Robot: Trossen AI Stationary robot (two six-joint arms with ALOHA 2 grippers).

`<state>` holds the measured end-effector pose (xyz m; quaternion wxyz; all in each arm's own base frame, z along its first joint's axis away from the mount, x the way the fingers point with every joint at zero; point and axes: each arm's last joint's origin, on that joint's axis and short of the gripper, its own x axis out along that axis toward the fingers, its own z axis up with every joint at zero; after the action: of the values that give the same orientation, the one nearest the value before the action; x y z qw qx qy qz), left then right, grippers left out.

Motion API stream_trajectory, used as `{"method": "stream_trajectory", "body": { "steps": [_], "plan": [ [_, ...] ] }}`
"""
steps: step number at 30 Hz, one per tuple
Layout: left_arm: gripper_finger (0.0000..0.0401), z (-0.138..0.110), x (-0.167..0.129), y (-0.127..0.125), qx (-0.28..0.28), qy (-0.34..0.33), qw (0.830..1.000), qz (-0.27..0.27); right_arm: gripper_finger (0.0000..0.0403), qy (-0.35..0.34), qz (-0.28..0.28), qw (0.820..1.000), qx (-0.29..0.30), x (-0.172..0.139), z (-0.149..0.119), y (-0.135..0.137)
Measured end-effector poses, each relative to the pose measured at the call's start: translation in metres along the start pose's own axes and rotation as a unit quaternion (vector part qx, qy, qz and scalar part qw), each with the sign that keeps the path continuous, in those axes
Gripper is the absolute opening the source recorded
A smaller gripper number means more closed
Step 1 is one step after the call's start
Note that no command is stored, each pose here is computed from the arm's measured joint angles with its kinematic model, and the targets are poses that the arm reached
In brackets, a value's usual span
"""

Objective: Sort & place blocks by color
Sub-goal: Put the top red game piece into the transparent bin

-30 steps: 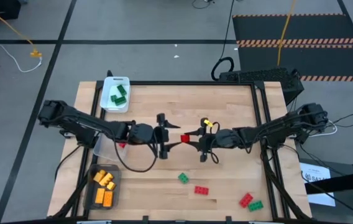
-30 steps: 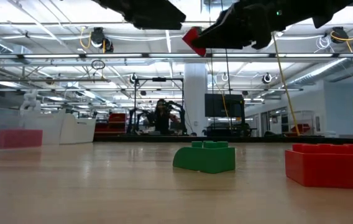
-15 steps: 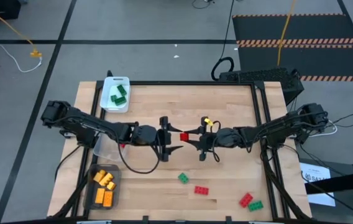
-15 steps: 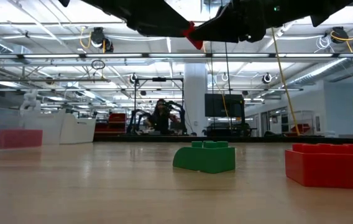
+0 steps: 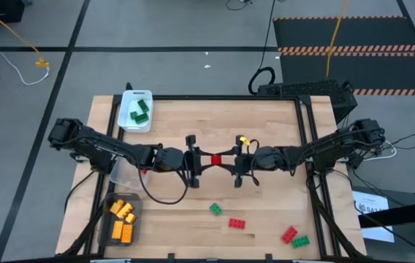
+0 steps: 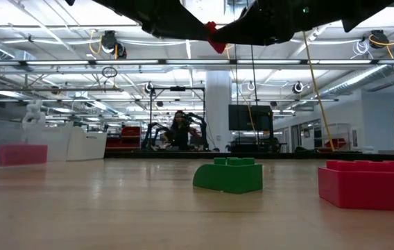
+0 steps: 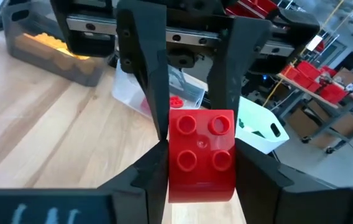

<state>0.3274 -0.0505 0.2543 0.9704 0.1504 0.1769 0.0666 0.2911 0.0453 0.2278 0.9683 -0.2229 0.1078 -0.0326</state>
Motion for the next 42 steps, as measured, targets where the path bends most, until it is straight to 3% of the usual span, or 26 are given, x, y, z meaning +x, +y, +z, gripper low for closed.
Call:
{"method": "stream_trajectory", "body": {
  "steps": [9, 20, 26, 29, 32, 34, 37, 42],
  "plan": [
    [0.0134, 0.001, -0.002, 0.000, 0.012, 0.001, 1.000, -0.001, 0.0152, 0.017, -0.004, 1.000, 0.001, 0.000, -0.003, 0.000],
    [0.0142, 0.000, -0.006, -0.001, 0.017, 0.017, 1.000, -0.001, 0.0200, 0.049, -0.013, 0.999, 0.002, 0.000, -0.009, 0.000],
    [0.0139, -0.004, -0.025, 0.006, 0.003, 0.080, 0.997, 0.022, 0.0207, 0.106, -0.017, 0.994, 0.000, -0.001, -0.019, 0.003],
    [0.0144, -0.006, -0.047, 0.012, -0.030, 0.126, 0.990, 0.049, 0.0208, 0.137, -0.010, 0.991, 0.003, -0.003, -0.025, 0.004],
    [0.0146, -0.011, -0.071, 0.018, -0.092, 0.171, 0.979, 0.065, 0.0208, 0.152, -0.006, 0.988, 0.009, -0.004, -0.028, 0.005],
    [0.0147, -0.017, -0.090, 0.025, -0.151, 0.213, 0.962, 0.081, 0.0208, 0.156, -0.005, 0.988, 0.013, -0.004, -0.029, 0.006],
    [0.0148, -0.029, -0.114, 0.033, -0.237, 0.270, 0.924, 0.132, 0.0208, 0.159, -0.003, 0.987, 0.013, -0.005, -0.032, 0.007],
    [0.0148, -0.046, -0.143, 0.043, -0.304, 0.337, 0.864, 0.216, 0.0208, 0.167, -0.001, 0.986, 0.021, -0.007, -0.039, 0.009]
  ]
}}
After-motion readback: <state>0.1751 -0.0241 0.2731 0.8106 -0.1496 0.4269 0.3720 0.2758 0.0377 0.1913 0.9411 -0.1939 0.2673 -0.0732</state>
